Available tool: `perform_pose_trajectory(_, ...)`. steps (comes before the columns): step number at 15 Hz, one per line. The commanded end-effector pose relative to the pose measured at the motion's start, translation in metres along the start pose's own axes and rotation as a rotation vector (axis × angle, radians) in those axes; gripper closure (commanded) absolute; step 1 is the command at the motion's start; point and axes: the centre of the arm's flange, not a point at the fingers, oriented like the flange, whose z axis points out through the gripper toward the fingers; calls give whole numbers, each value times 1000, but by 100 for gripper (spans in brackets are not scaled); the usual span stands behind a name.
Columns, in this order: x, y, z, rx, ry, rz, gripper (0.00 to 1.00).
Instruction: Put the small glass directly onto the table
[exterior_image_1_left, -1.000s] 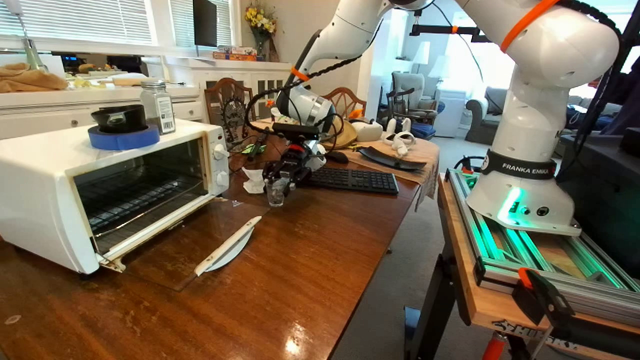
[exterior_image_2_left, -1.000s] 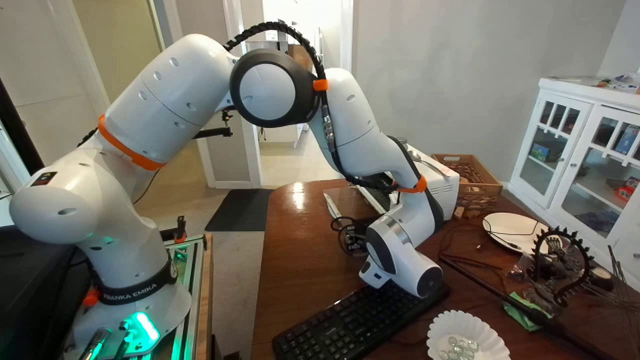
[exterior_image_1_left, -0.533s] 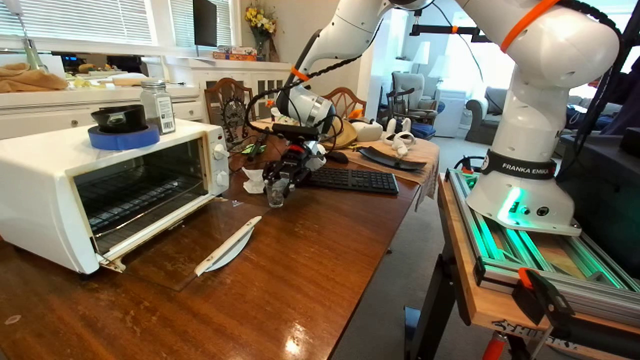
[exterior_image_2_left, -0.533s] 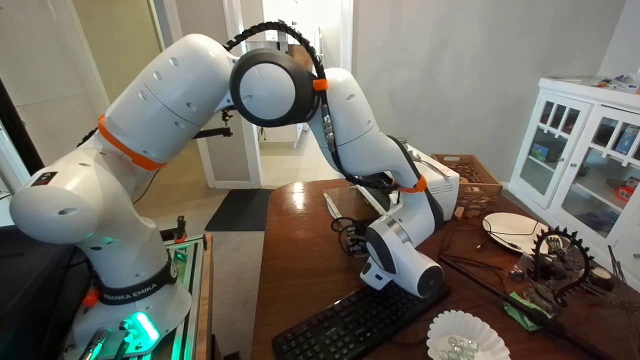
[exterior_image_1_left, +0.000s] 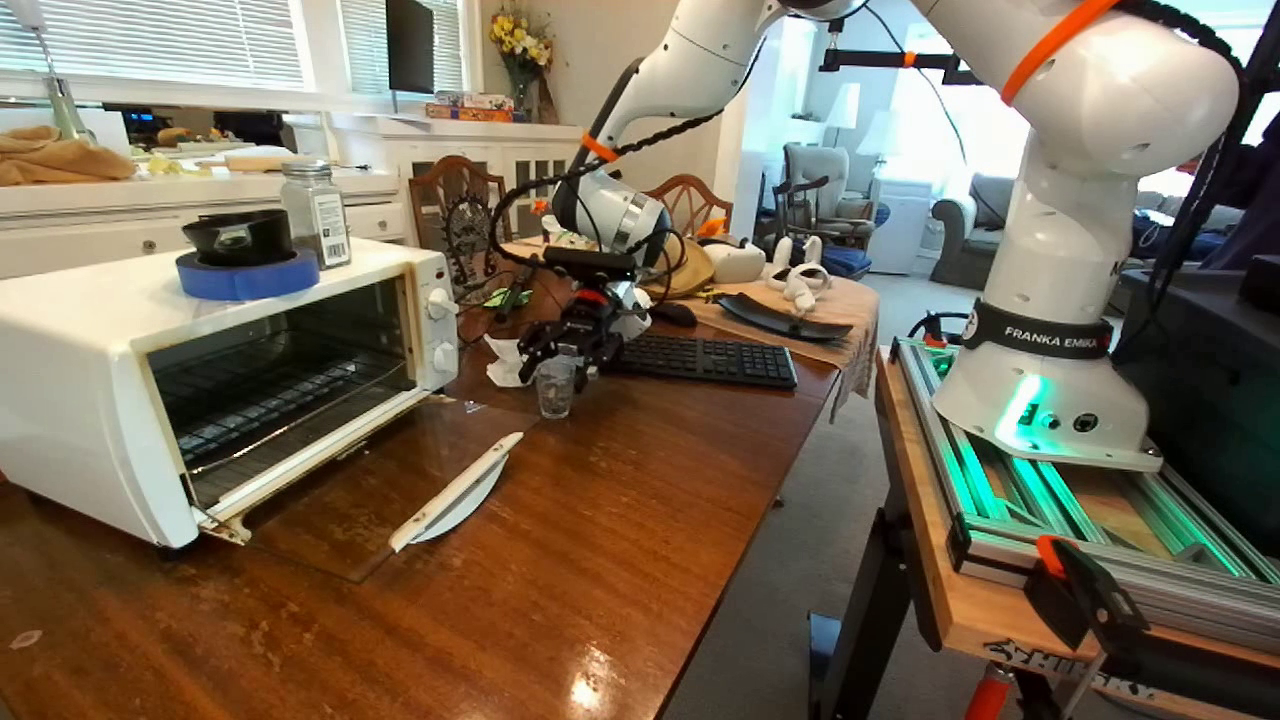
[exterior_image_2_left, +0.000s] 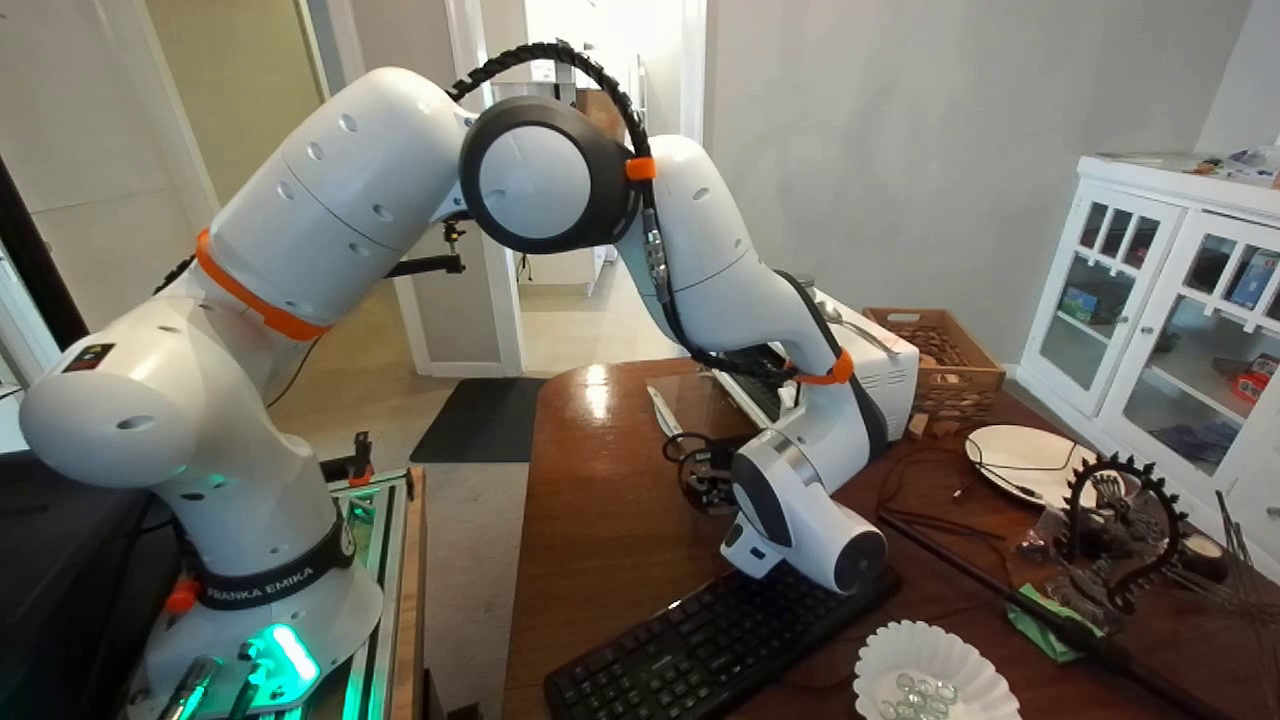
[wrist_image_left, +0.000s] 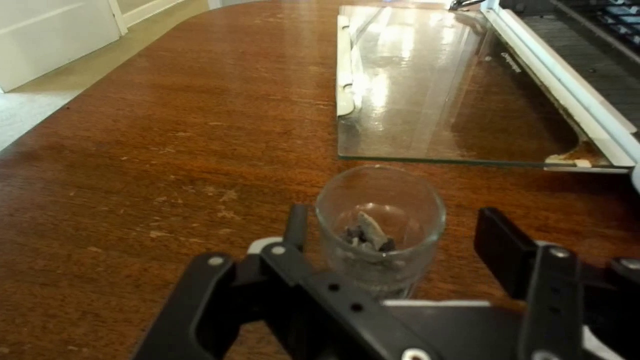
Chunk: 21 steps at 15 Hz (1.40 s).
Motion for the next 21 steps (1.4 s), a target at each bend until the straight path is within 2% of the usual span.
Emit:
perform_pose_trajectory(1,-4,-1,3,30,8,16,0)
perform_pose_trajectory(4,-5,1,0,22,2,28,0)
perform_pose_trajectory(6,-9,11,-8,-18,18,77,0)
perform_pose_trajectory(9,-15,36,-31,-20,75,181,0)
perform_pose_trajectory(11,-22,53,-51,20,163,232,0)
perform_pose_trajectory(13,-33,61,-71,77,259,229,0)
perform_pose_trajectory(16,-78,63,-98,122,401,240,0)
perform_pose_trajectory(18,-116,51,-106,82,497,251,0)
perform_pose_trajectory(21,-172,44,-101,-105,544,253,0)
